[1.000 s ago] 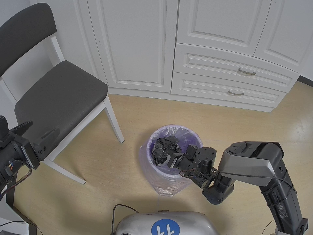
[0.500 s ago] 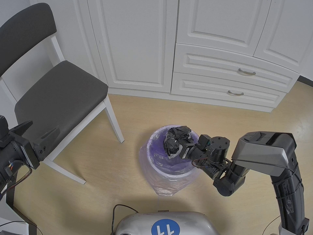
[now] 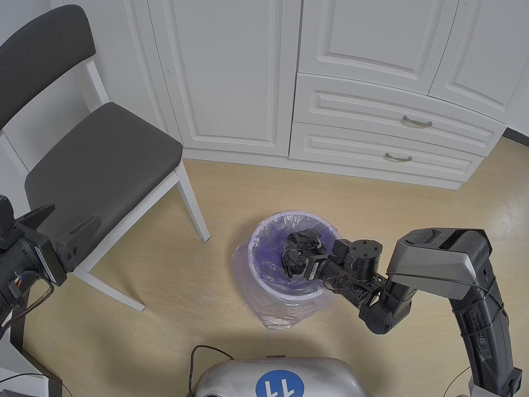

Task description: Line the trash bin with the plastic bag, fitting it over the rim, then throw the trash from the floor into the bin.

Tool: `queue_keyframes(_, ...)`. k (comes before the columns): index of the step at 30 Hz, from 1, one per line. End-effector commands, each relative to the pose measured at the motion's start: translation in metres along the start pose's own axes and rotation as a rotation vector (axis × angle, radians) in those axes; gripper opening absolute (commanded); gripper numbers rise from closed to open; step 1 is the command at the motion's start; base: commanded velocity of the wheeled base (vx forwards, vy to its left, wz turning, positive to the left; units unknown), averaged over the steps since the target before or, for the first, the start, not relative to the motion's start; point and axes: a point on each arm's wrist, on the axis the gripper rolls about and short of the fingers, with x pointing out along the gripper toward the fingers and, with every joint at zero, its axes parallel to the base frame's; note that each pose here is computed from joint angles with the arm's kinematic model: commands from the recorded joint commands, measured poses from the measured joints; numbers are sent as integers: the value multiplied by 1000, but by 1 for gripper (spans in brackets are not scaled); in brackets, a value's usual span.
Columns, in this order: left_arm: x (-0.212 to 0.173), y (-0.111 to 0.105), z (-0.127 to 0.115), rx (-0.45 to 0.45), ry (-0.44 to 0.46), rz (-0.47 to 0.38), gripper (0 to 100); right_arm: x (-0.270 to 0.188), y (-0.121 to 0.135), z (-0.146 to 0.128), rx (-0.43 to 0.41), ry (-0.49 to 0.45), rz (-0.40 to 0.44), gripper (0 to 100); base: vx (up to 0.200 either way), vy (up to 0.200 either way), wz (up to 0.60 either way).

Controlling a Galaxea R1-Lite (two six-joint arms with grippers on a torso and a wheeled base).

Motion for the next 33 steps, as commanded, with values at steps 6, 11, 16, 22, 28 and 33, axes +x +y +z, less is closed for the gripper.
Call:
queue_keyframes(6, 1, 0, -2, 2, 7, 1, 100, 5, -9, -23, -2, 43, -19, 0, 0, 0, 0)
queue_keyframes(11, 1, 0, -2, 2, 7, 1, 100, 14, -9, -31, -1, 14, -17, 0, 0, 0, 0)
queue_keyframes(16, 1, 0, -2, 3, 8, 1, 100, 26, -10, -24, 6, -93, -13, 0, 0, 0, 0)
queue_keyframes(22, 1, 0, -2, 3, 8, 1, 100, 29, -8, -13, 15, -155, -23, 0, 0, 0, 0)
queue_keyframes(28, 1, 0, -2, 2, 5, 1, 100, 11, 1, -2, 1, -115, -12, 0, 0, 0, 0)
queue_keyframes(33, 1, 0, -2, 2, 7, 1, 100, 3, 12, 1, -2, -94, 10, 0, 0, 0, 0)
